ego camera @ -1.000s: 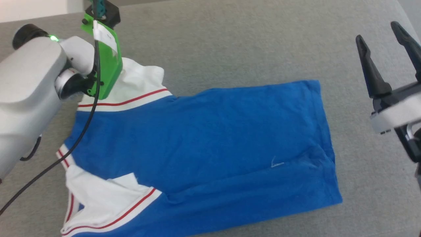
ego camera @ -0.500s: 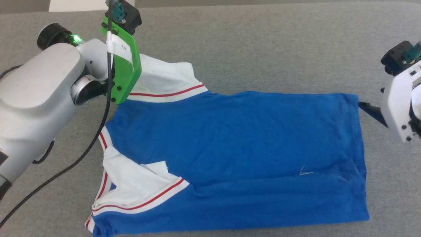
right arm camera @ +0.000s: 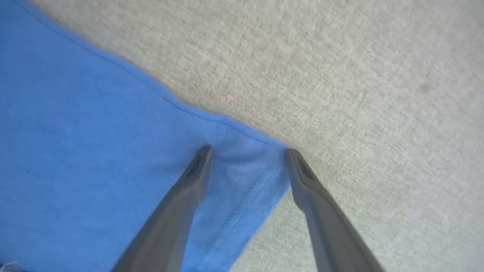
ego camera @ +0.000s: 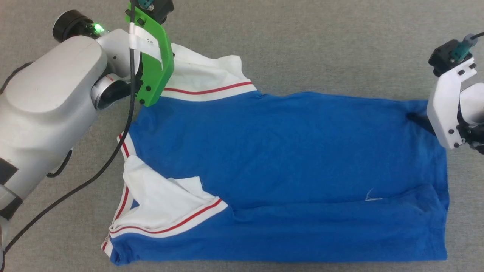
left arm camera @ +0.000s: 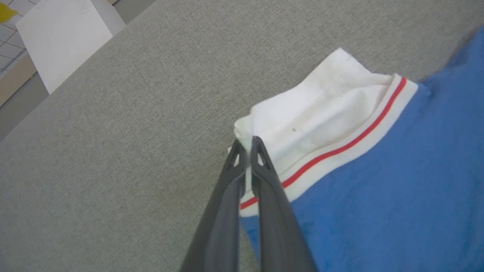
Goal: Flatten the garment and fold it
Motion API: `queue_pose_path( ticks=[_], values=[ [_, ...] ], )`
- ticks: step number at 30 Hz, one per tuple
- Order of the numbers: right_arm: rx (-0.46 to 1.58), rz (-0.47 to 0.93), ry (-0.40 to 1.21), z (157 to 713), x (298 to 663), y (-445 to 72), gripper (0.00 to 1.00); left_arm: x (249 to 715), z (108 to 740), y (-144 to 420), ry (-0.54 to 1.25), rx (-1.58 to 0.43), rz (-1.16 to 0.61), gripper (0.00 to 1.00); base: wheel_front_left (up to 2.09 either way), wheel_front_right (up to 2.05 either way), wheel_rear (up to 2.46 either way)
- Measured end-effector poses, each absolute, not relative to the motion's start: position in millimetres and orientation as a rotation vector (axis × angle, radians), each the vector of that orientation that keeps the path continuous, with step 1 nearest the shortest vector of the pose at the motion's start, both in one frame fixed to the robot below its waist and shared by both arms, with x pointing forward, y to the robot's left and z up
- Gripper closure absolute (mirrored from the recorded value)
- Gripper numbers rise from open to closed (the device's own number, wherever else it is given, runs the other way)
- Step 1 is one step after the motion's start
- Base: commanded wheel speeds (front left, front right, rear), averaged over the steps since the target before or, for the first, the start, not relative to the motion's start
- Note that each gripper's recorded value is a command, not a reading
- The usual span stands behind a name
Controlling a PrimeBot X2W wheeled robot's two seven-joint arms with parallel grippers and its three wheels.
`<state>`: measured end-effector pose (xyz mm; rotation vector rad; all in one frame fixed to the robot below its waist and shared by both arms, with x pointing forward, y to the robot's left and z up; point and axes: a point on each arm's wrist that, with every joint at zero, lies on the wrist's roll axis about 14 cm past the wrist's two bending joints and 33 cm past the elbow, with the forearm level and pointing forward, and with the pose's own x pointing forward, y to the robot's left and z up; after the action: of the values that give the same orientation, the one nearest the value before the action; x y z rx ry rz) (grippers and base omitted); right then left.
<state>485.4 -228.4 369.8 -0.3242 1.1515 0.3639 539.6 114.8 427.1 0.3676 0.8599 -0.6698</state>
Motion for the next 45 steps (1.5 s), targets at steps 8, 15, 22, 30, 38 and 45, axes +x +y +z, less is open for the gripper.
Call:
queue_pose_path(
  ticks=[8, 15, 22, 30, 38, 45],
  values=[
    [-0.326, 0.401, 1.147, 362, 489, -223, 1.0, 540, 419, 127, 0.872, 0.351, -0.639, 1.0, 0.0, 0.0, 0.0],
    [-0.31, 0.409, 1.039, 381, 488, -218, 1.0, 535, 433, 132, 0.832, 0.312, -0.613, 1.0, 0.0, 0.0, 0.0],
    [-0.298, 0.421, 0.804, 438, 487, -214, 1.0, 521, 475, 132, 0.702, 0.267, -0.603, 1.0, 0.0, 0.0, 0.0],
    [-0.283, 0.424, 0.672, 469, 456, -224, 1.0, 482, 508, 140, 0.593, 0.261, -0.623, 1.0, 0.0, 0.0, 0.0],
    [-0.258, 0.496, 0.619, 466, 410, -208, 1.0, 391, 485, 141, 0.62, 0.197, -0.643, 1.0, 0.0, 0.0, 0.0],
    [-0.201, 0.499, 0.686, 435, 377, -211, 1.0, 326, 438, 153, 0.755, 0.062, -0.579, 1.0, 0.0, 0.0, 0.0]
  ],
)
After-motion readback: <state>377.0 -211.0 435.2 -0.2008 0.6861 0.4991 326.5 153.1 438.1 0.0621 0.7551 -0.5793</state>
